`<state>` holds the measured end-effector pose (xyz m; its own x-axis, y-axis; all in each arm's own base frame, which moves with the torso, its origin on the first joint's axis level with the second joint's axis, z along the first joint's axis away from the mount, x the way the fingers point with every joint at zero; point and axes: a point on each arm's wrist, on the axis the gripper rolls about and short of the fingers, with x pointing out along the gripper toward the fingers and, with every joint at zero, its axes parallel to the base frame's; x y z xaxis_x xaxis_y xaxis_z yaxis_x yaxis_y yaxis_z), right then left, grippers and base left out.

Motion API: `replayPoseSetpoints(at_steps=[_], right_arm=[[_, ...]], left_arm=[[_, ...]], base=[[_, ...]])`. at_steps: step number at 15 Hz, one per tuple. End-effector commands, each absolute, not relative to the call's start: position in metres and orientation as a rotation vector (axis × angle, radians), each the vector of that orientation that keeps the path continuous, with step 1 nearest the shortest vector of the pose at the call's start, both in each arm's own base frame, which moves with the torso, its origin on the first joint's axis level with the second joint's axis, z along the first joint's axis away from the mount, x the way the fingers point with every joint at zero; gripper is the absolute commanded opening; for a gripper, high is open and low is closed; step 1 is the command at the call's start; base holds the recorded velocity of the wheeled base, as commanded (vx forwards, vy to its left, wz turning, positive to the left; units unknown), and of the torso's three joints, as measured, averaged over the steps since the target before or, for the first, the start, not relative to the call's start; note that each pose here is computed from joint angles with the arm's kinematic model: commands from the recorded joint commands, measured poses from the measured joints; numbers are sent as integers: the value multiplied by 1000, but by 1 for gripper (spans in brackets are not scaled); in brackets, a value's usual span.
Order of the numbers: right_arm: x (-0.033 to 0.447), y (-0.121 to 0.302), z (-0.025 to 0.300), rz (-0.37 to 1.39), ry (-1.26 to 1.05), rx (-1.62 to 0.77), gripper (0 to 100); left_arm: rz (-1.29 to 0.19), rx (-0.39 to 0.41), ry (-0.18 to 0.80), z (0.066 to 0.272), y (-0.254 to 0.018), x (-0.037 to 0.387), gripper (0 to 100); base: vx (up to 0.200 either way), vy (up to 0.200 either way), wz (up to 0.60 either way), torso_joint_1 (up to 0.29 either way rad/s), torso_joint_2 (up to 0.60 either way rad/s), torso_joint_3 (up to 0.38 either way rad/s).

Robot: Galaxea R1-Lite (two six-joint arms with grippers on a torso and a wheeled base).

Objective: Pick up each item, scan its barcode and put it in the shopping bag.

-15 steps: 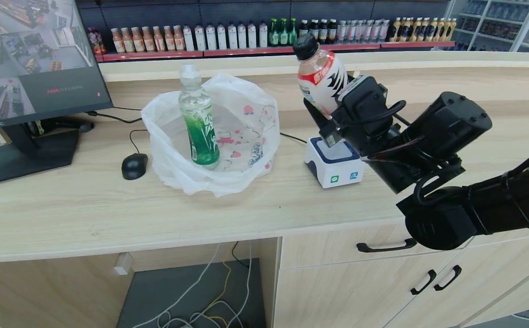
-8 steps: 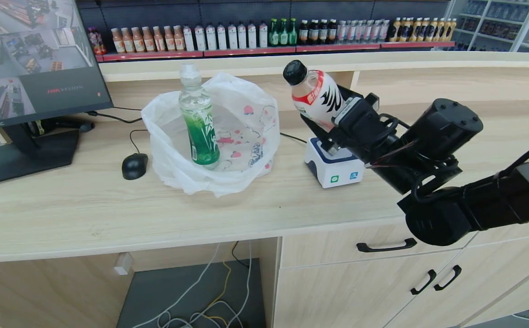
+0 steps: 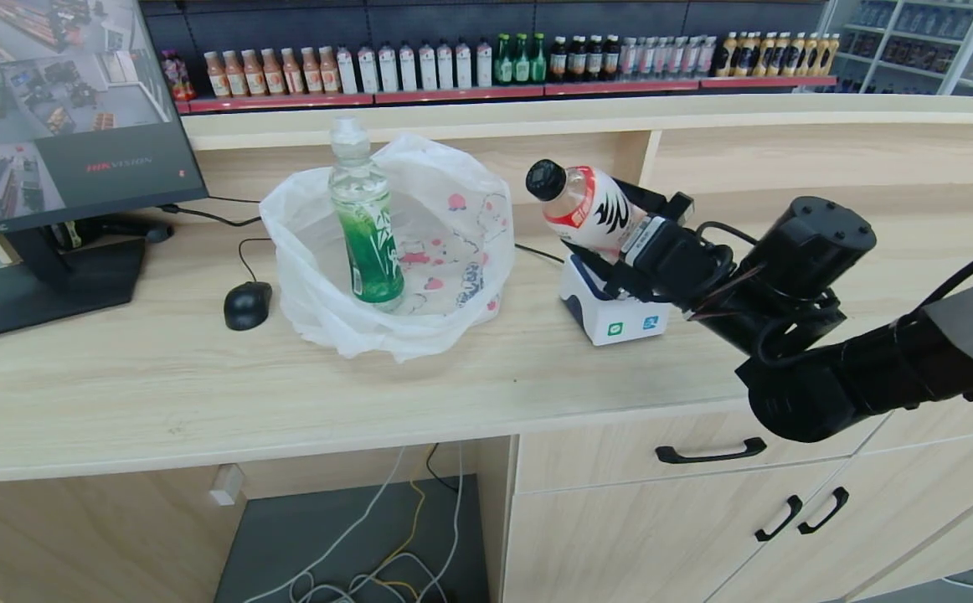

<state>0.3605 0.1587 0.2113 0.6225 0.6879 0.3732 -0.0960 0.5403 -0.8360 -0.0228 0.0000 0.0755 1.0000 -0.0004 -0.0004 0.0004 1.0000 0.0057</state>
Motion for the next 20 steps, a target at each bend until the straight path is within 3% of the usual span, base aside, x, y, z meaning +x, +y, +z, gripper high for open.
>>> replayPoseSetpoints(at_steps=[1, 20], right_arm=[[366, 162, 205, 547, -778, -888, 0], [379, 153, 206, 623, -895, -989, 0]], left_arm=[[-2, 6, 0, 75, 0, -23, 100], [-2, 6, 0, 75, 0, -23, 100]], base=[[0, 0, 0, 0, 0, 0], [0, 0, 0, 0, 0, 0]])
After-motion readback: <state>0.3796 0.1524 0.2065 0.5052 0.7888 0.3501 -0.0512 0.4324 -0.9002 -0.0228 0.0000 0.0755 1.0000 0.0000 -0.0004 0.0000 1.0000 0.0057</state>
